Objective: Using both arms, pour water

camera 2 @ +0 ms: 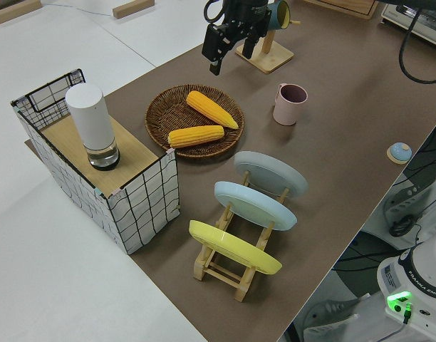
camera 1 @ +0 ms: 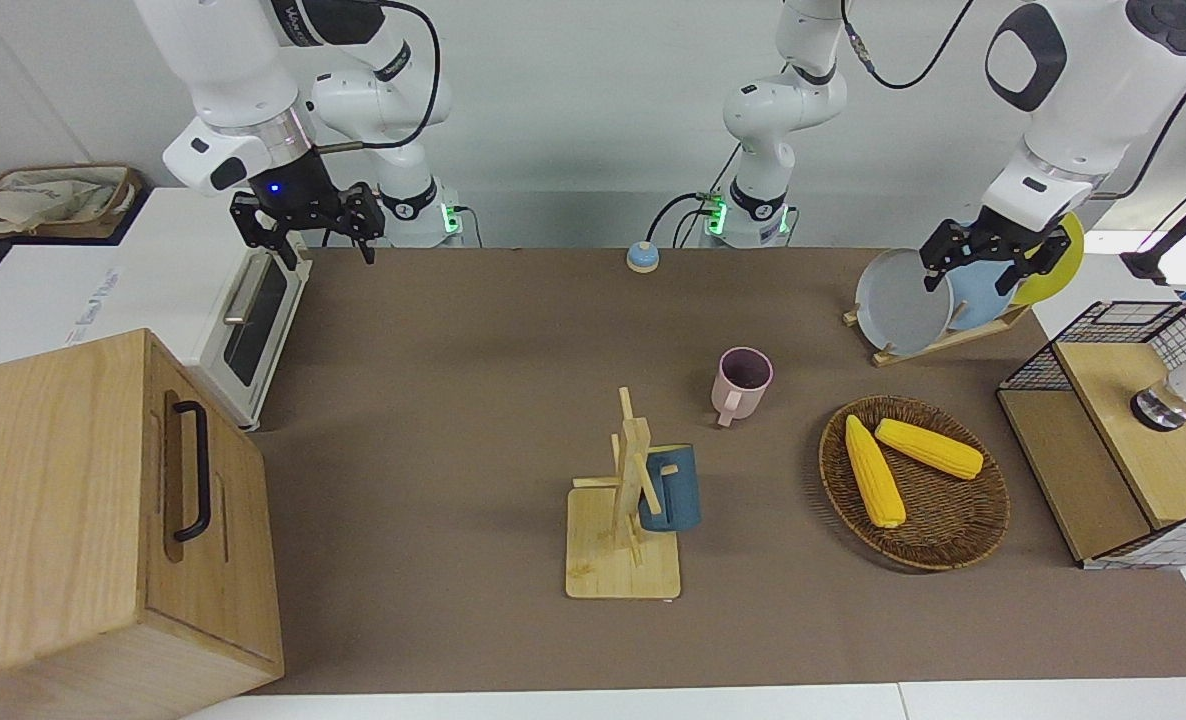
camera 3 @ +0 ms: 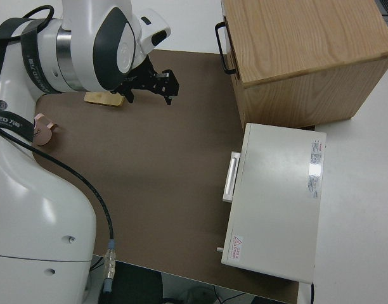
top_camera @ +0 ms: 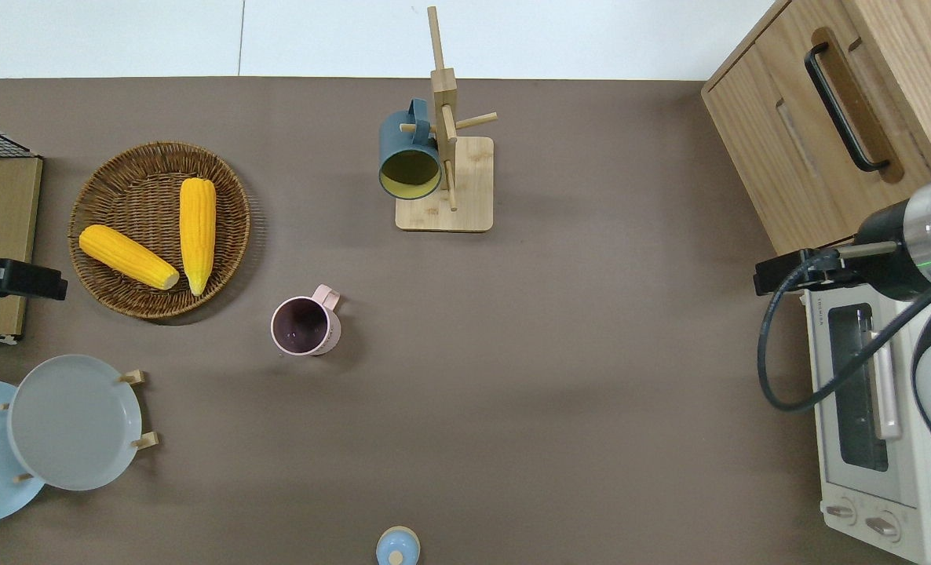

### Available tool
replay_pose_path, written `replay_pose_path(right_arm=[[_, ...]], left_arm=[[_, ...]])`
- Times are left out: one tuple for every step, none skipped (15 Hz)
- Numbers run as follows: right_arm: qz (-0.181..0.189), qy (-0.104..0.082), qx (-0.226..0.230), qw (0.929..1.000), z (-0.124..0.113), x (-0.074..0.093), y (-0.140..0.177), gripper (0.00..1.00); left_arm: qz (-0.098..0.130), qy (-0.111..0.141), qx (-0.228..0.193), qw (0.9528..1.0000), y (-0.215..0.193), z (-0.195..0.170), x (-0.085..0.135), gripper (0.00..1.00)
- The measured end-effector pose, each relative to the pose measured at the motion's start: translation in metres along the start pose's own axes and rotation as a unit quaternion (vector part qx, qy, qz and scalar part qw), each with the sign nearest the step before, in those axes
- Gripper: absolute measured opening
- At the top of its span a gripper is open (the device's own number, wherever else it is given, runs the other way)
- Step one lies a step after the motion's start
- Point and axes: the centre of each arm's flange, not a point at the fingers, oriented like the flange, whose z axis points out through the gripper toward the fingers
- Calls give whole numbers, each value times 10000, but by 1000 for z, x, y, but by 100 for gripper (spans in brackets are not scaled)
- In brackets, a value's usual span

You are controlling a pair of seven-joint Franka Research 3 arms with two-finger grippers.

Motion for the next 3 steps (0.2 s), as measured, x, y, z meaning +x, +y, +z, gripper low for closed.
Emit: replay_pose_path(right_arm=[[0,0,0,10000,0,0,0,99],[0,0,0,10000,0,0,0,99],[0,0,0,10000,0,0,0,99]], left_arm=[[62,-69,-15,10000,10,0,0,100],[126,-145,-26,9998,26,-1,0,100],[153,-163,-23,9997,36,-3,0,100]])
